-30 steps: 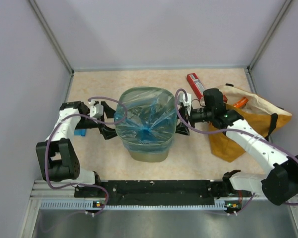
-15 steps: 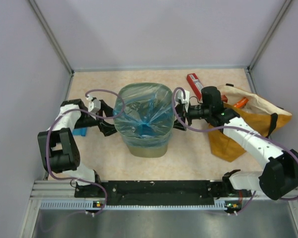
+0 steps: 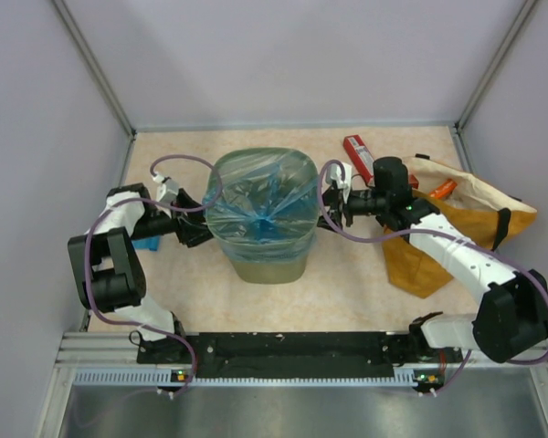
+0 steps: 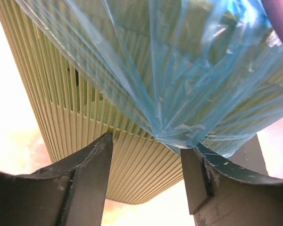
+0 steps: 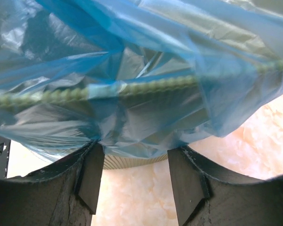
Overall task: Put the trash bags into the trash bin
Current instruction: Place the trash bag in the trash bin.
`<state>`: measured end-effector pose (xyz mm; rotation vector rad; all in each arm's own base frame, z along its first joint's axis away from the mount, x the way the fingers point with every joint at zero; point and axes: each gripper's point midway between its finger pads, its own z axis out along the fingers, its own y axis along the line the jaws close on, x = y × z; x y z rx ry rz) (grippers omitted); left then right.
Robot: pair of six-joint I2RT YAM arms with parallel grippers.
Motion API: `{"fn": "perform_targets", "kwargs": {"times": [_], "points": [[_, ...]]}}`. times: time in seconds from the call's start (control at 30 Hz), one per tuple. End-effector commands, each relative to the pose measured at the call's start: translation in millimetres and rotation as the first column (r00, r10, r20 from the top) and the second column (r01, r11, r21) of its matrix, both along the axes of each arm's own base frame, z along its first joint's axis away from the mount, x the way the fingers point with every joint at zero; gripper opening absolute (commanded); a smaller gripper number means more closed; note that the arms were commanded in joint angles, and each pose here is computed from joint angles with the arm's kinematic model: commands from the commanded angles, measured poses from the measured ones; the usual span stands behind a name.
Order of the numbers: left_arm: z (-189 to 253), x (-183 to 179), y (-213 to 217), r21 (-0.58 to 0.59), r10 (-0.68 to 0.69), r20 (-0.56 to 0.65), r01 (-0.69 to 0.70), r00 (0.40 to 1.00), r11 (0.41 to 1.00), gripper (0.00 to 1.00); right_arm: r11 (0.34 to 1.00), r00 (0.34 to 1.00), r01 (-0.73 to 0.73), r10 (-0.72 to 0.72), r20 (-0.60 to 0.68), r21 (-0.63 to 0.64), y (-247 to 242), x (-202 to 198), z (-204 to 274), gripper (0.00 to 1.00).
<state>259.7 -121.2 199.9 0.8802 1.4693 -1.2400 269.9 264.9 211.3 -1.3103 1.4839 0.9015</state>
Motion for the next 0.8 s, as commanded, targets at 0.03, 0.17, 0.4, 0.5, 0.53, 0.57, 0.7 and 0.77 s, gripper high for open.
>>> {"fn": "perform_targets", "kwargs": {"times": [0.03,0.17,0.4,0.5,0.53,0.57,0.7,0.77], "points": [[-46.7,5.5,7.8,0.148,-0.090,0.216,0.058,0.972,0.987,0.37,0.973,0.989,0.053,-0.082,-0.124,-0.225,-22.6,2.3,-88.0,0.00],[-46.4,5.2,8.7,0.150,-0.089,0.209,0.058,0.974,0.987,0.23,0.971,0.988,0.068,-0.097,-0.118,-0.228,-28.1,4.3,-86.2,0.00],[-36.9,9.4,14.6,0.164,-0.076,0.209,0.042,0.975,0.986,0.00,0.971,0.983,0.140,-0.160,-0.092,-0.194,-50.4,17.5,-62.0,0.00],[-33.9,10.9,19.2,0.179,-0.072,0.218,0.033,0.973,0.983,0.00,0.969,0.981,0.158,-0.175,-0.078,-0.191,-61.1,18.3,-52.3,0.00],[-33.0,12.5,21.6,0.181,-0.065,0.216,0.025,0.974,0.983,0.00,0.968,0.982,0.159,-0.176,-0.075,-0.195,-64.1,17.8,-50.6,0.00],[-31.4,14.3,24.1,0.183,-0.058,0.218,0.017,0.974,0.983,0.00,0.967,0.982,0.159,-0.177,-0.072,-0.199,-67.1,18.0,-47.9,0.00],[-28.5,18.8,33.9,0.203,-0.041,0.229,-0.007,0.973,0.979,0.00,0.969,0.981,0.162,-0.179,-0.076,-0.188,-73.4,20.4,-39.4,0.00],[-27.8,17.6,35.3,0.205,-0.036,0.225,-0.012,0.974,0.979,0.00,0.970,0.981,0.161,-0.179,-0.082,-0.183,-73.6,19.2,-38.6,0.00]]}}
